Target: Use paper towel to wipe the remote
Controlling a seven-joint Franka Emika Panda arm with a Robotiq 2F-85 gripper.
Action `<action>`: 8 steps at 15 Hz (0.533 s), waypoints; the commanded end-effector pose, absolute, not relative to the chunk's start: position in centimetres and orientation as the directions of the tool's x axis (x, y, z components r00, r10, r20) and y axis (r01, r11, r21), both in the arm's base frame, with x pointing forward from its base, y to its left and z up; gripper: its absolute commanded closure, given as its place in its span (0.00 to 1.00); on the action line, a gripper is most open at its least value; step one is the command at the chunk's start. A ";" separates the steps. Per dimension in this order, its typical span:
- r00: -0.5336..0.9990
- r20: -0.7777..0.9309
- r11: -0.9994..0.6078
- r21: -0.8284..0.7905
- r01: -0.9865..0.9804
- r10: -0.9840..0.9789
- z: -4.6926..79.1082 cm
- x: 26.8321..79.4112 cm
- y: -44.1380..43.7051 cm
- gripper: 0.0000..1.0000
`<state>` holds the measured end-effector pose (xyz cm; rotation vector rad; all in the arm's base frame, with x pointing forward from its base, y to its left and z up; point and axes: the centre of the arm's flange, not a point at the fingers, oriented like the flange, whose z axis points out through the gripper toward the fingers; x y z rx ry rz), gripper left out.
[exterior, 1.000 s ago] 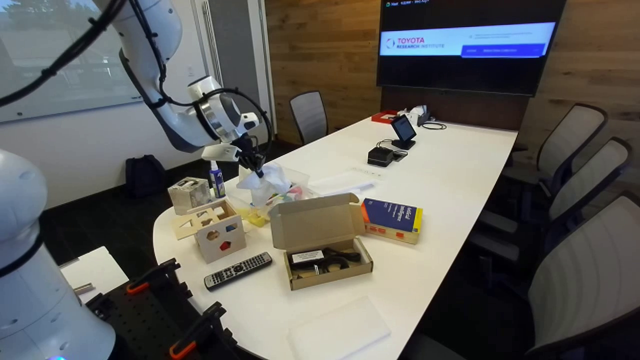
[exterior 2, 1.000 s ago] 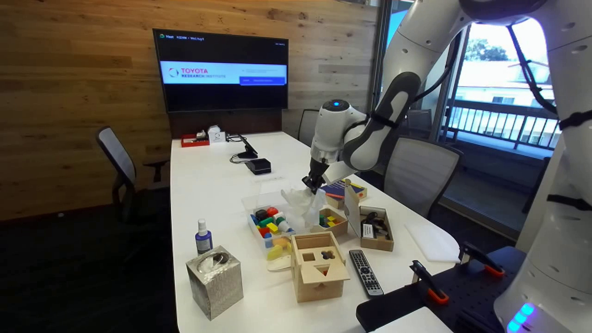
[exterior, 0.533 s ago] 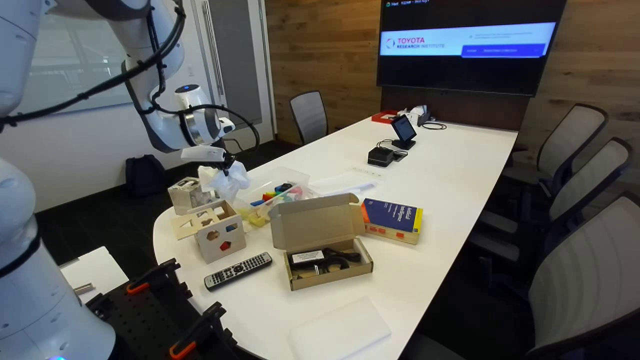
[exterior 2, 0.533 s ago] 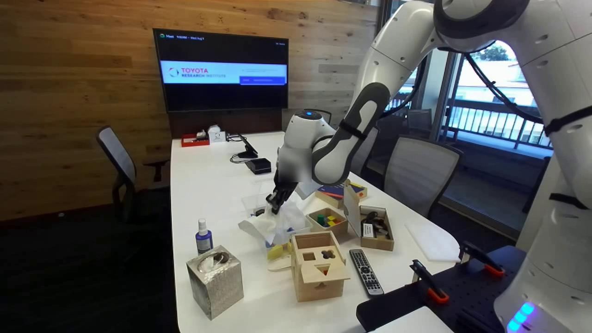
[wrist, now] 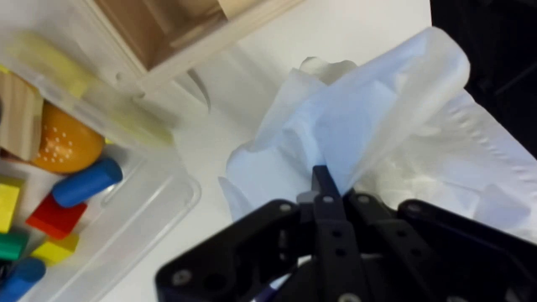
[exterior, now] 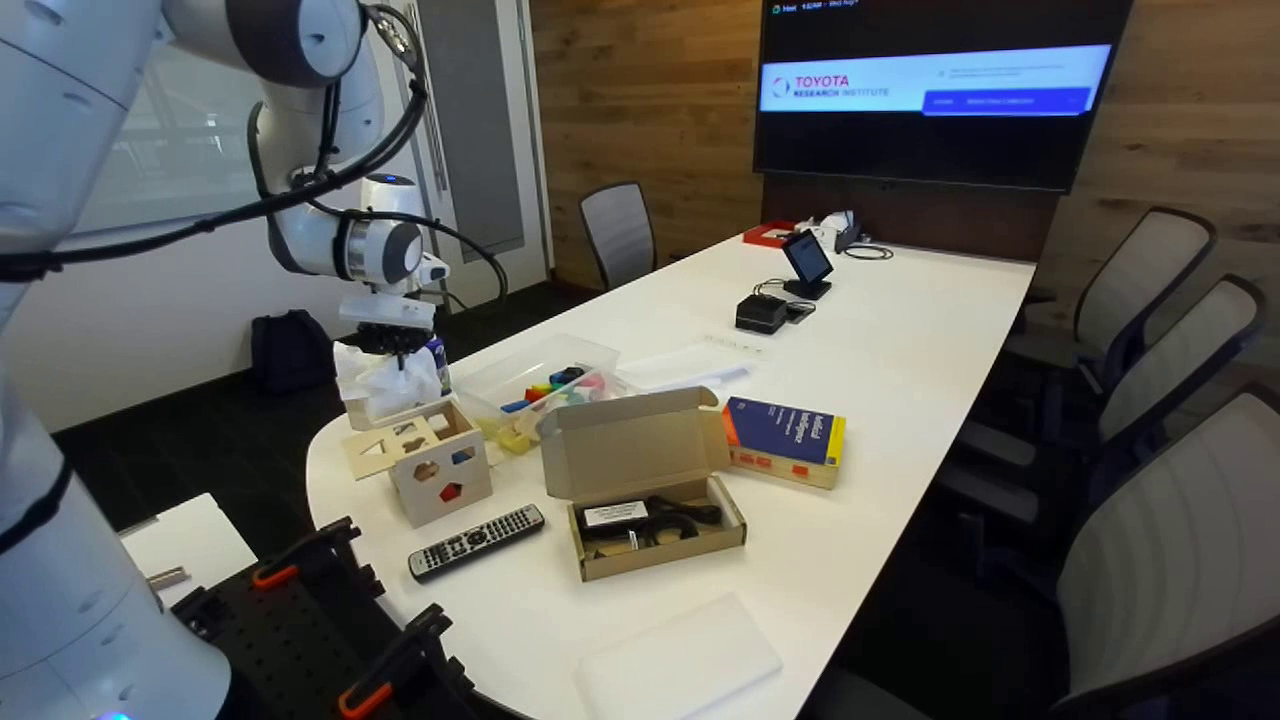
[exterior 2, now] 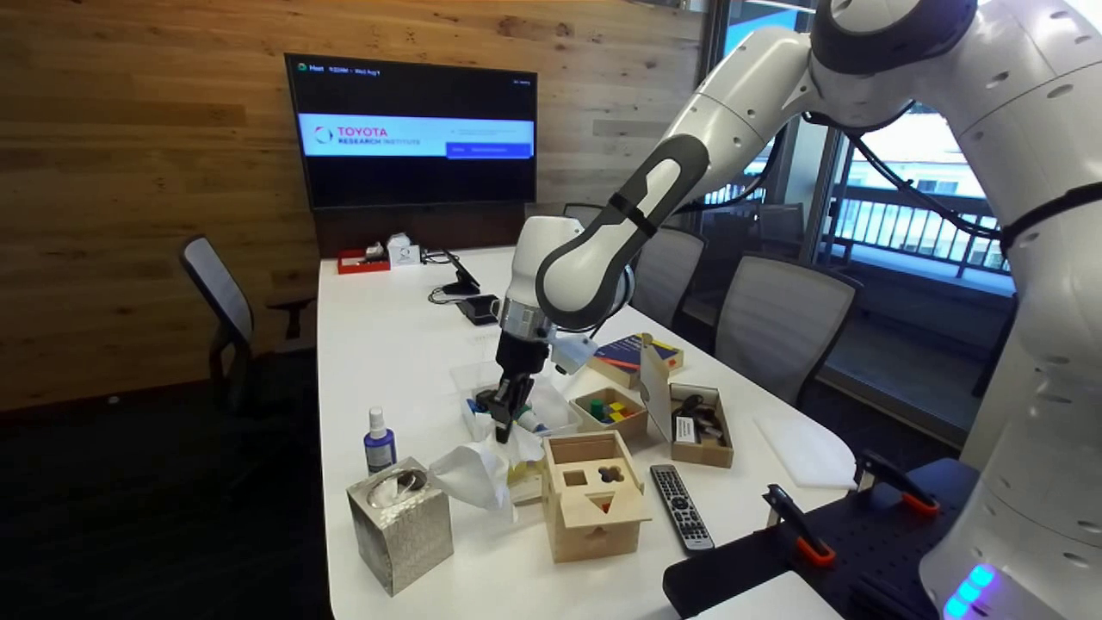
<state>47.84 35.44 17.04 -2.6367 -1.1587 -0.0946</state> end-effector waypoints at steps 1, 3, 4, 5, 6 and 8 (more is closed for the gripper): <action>0.714 0.062 -0.696 -0.178 0.696 0.698 16.4 49.8 34.6 1.00; 0.713 0.031 -0.701 -0.158 0.695 0.700 15.3 51.3 34.4 1.00; 0.706 0.015 -0.695 -0.157 0.701 0.708 15.0 51.9 34.6 1.00; 0.694 0.000 -0.685 -0.162 0.711 0.720 14.7 52.4 34.7 1.00; 0.683 -0.013 -0.674 -0.171 0.718 0.731 14.4 52.7 34.9 1.00; 0.656 -0.031 -0.647 -0.204 0.735 0.754 13.9 53.1 35.3 1.00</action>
